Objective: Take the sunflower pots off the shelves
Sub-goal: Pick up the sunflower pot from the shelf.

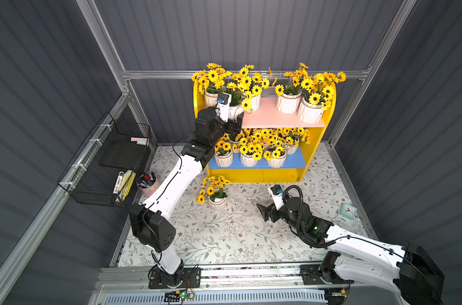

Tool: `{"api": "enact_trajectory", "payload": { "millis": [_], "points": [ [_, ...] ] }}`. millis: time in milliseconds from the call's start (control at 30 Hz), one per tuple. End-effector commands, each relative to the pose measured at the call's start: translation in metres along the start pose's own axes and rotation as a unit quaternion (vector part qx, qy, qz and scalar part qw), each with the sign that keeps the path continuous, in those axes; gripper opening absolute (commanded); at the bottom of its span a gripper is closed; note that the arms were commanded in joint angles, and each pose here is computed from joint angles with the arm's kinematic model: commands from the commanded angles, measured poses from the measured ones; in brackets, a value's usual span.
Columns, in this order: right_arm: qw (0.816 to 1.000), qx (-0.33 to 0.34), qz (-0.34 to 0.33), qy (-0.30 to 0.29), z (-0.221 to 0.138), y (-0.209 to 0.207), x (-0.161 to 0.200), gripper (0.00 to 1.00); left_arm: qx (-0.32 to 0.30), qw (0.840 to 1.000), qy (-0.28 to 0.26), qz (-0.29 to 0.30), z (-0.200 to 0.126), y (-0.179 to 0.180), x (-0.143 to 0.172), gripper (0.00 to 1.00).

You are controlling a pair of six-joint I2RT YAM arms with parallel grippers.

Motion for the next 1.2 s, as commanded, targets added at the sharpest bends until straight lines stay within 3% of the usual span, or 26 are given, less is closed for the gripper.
{"api": "enact_trajectory", "payload": {
  "millis": [0,367,1167],
  "points": [
    [1.000,0.003,0.009,-0.019,-0.004,0.001,-0.014,0.99,0.016,1.000,-0.004,0.002,-0.013,0.000,-0.014,0.00],
    [1.000,0.007,0.010,-0.021,-0.003,0.001,-0.018,0.99,0.005,0.999,-0.048,-0.017,-0.020,0.010,-0.046,0.00],
    [1.000,0.016,0.013,-0.022,0.002,-0.002,-0.021,0.99,0.041,0.996,-0.082,-0.012,-0.036,0.007,-0.074,0.00]
  ]
}}
Point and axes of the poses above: each gripper's point midway between its finger pads, its own z axis out along the fingers, its own y axis along the line the jaws close on, x = y × z, the point moved 4 cm from there along -z, back along the fingers, and after that the axes turned 14 degrees about z, right-handed, at the moved point
